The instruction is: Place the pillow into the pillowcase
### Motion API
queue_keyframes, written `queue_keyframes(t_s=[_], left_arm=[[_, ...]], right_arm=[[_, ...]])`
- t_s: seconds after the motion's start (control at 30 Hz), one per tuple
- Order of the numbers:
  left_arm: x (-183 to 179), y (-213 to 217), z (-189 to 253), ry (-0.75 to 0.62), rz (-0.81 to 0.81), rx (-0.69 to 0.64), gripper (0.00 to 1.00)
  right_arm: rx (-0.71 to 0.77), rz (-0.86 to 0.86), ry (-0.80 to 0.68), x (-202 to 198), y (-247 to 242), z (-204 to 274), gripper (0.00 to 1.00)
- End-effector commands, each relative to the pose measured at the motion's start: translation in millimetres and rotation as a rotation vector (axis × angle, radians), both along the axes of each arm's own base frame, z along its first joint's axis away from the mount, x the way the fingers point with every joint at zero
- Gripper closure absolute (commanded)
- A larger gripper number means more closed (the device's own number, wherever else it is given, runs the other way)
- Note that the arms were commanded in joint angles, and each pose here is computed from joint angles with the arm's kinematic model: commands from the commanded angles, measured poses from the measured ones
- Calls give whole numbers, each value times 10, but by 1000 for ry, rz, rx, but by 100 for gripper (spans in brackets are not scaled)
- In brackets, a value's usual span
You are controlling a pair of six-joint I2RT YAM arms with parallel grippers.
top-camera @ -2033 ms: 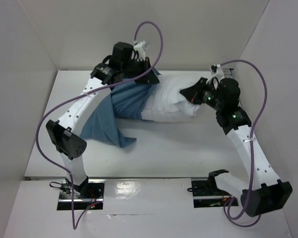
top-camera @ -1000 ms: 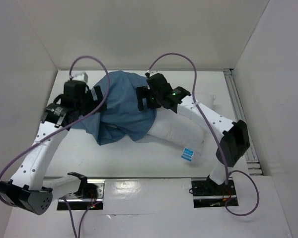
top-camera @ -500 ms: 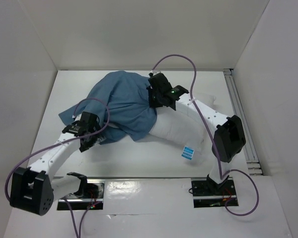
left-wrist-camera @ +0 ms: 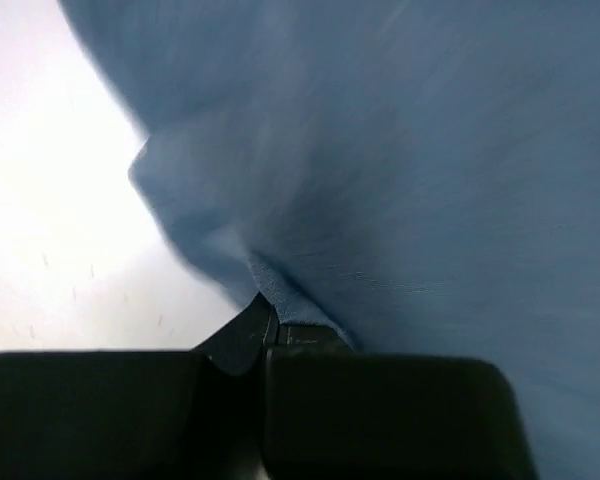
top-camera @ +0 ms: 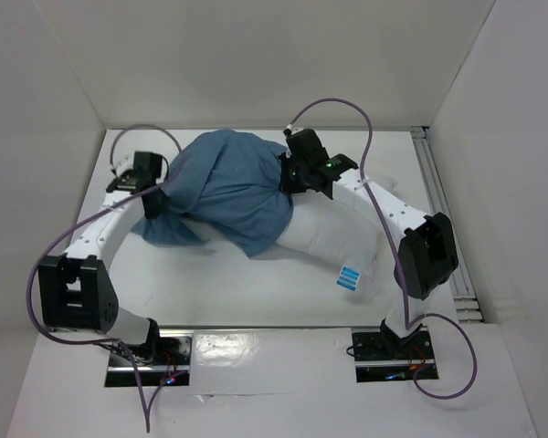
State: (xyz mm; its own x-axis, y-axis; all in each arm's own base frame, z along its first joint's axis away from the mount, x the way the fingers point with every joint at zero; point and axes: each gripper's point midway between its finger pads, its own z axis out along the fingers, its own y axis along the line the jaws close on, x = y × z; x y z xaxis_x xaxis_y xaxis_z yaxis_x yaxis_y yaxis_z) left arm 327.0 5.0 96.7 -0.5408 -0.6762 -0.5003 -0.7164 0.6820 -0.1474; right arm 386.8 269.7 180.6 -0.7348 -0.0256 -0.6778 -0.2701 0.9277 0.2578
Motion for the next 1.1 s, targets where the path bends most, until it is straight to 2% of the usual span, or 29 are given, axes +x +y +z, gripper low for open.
queue_keyframes(t_s=[0.0, 0.1, 0.2, 0.23, 0.27, 0.3, 0.33, 0.37, 0.4, 0.43, 0.5, 0.53, 0.57, 0.6, 0.63, 0.67, 0.7, 0.73, 0.77, 0.83, 0.87, 0.93, 0.97, 1.0, 1.07], left_arm=[[307, 407, 1057, -223, 36, 186, 100], [745, 643, 2138, -472, 53, 296, 100], [1085, 844, 2411, -511, 57, 376, 100], [1359, 894, 2390, -479, 27, 423, 93], [1488, 956, 2336, -449, 19, 439, 78], [1495, 985, 2162, -345, 0, 452, 70], [1586, 1005, 2491, -392, 27, 456, 59], [1739, 1011, 2182, -299, 6, 452, 43], [1752, 988, 2176, -282, -9, 440, 40], [1721, 947, 2165, -260, -39, 424, 33], [1643, 784, 2342, -310, -90, 417, 14], [1604, 701, 2400, -330, -133, 417, 12], [1588, 567, 2337, -342, -162, 407, 9], [1520, 496, 2429, -372, -177, 398, 9], [1354, 424, 2685, -437, -185, 392, 9], [1276, 243, 2653, -442, -226, 362, 10], [1249, 102, 2761, -494, -259, 341, 14], [1197, -62, 2828, -529, -309, 323, 17], [1071, -241, 2898, -564, -364, 291, 30], [958, -685, 2903, -587, -481, 241, 39], [871, -967, 2810, -573, -546, 203, 51], [730, -1249, 2686, -551, -626, 156, 55], [661, -1387, 2601, -537, -657, 129, 55], [570, -1519, 2329, -478, -687, 98, 55], [304, -1821, 2174, -459, -741, 63, 52]], right_arm=[[-68, -51, -16, 46, -322, -6, 100], [-73, -51, -8, 31, -331, -65, 100], [-57, -37, -9, 29, -292, -52, 100], [-50, -29, -5, 19, -276, -52, 100], [-50, -29, -5, 39, -263, -78, 100], [-45, -29, -13, 55, -254, -65, 100], [-50, -20, -5, 38, -215, -105, 100], [-56, -19, 4, 39, -213, -125, 100], [-56, -9, 3, 13, -172, -125, 100], [-50, -6, 6, -12, -133, -124, 100], [-47, -6, 1, -21, -139, -119, 100], [-47, -6, 1, -22, -139, -119, 95], [-42, -15, -14, -39, -127, -51, 85], [-36, -15, -22, -44, -130, -11, 70], [-41, -21, -26, -56, -158, 22, 39], [-28, -22, -45, -91, -181, 147, 28], [-13, -41, -71, -72, -196, 272, 22], [-10, -53, -93, -77, -232, 394, 17], [3, -71, -110, -88, -260, 504, 11], [21, -143, -161, -136, -451, 804, 8], [51, -195, -189, -179, -633, 1011, 7], [67, -274, -214, -220, -897, 1140, 6], [92, -316, -216, -250, -1014, 1179, 4], [90, -393, -215, -236, -1286, 1169, 4], [80, -504, -176, -415, -1664, 1029, 4]])
